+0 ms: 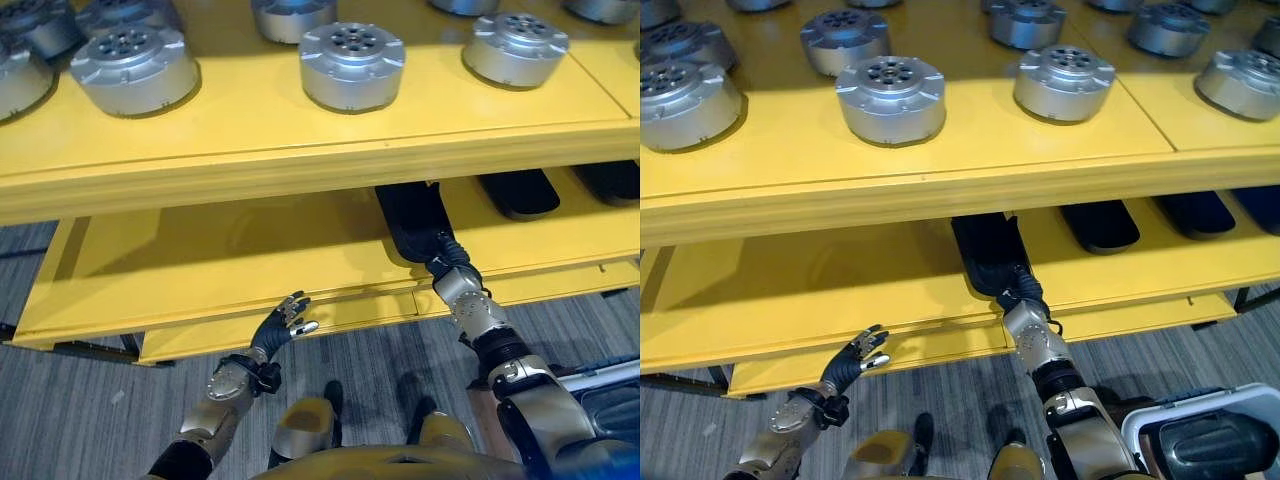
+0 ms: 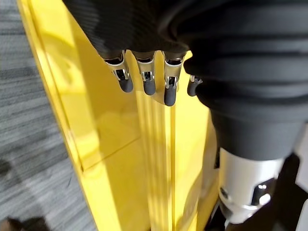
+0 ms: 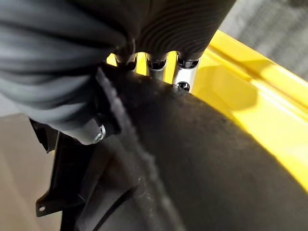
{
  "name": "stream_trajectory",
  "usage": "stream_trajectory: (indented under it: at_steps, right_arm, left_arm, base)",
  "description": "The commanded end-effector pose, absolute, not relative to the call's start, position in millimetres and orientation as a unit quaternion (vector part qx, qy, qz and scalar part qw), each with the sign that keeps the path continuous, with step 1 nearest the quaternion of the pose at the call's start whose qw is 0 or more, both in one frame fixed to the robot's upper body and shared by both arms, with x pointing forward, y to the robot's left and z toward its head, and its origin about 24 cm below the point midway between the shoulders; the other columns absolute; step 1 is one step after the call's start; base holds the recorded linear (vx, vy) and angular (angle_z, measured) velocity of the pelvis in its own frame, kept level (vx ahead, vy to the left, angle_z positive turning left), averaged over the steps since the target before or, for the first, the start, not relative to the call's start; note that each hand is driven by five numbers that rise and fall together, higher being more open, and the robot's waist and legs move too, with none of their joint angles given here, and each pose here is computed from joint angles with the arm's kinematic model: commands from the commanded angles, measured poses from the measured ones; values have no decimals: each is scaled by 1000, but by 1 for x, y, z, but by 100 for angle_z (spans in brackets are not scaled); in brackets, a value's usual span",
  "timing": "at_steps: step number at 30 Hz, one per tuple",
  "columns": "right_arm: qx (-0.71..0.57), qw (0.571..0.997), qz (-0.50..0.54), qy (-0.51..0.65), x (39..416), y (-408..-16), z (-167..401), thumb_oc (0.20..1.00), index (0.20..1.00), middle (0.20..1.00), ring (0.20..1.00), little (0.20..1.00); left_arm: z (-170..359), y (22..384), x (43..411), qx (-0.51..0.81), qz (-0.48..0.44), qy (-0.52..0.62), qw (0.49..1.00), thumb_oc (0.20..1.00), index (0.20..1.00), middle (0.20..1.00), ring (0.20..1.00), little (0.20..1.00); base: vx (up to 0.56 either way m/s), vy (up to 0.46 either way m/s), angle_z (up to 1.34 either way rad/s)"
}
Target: Move parts from the plastic box to the shelf.
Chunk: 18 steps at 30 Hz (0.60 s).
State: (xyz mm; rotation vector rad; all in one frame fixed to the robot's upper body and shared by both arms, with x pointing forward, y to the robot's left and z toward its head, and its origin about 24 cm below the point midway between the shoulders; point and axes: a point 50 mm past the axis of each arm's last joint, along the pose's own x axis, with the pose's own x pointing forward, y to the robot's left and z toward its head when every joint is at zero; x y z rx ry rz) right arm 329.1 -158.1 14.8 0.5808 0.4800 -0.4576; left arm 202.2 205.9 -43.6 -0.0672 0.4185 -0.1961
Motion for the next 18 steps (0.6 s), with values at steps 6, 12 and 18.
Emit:
stream_trajectory:
  at_steps: [6, 12, 18]
  right_arm:
    - [276, 934, -208, 87, 380, -185, 104, 200, 200, 200, 200, 200]
    - [274, 932, -228, 69, 389, -203, 126, 200, 200, 200, 200, 200]
    - [285, 928, -229, 71, 395, -204, 131, 200, 200, 200, 200, 200]
  left_arm:
    - [-7, 196, 228, -67, -105, 100, 987, 1000, 1000, 1000, 1000, 1000]
    - [2, 187, 238, -77, -121, 83, 986, 1000, 1000, 1000, 1000, 1000]
    - [15, 172, 248, -93, -139, 51, 985, 1000, 1000, 1000, 1000, 1000]
  base:
    - [-126, -180, 18]
    - [-119, 11, 5]
    - [-103, -11, 9]
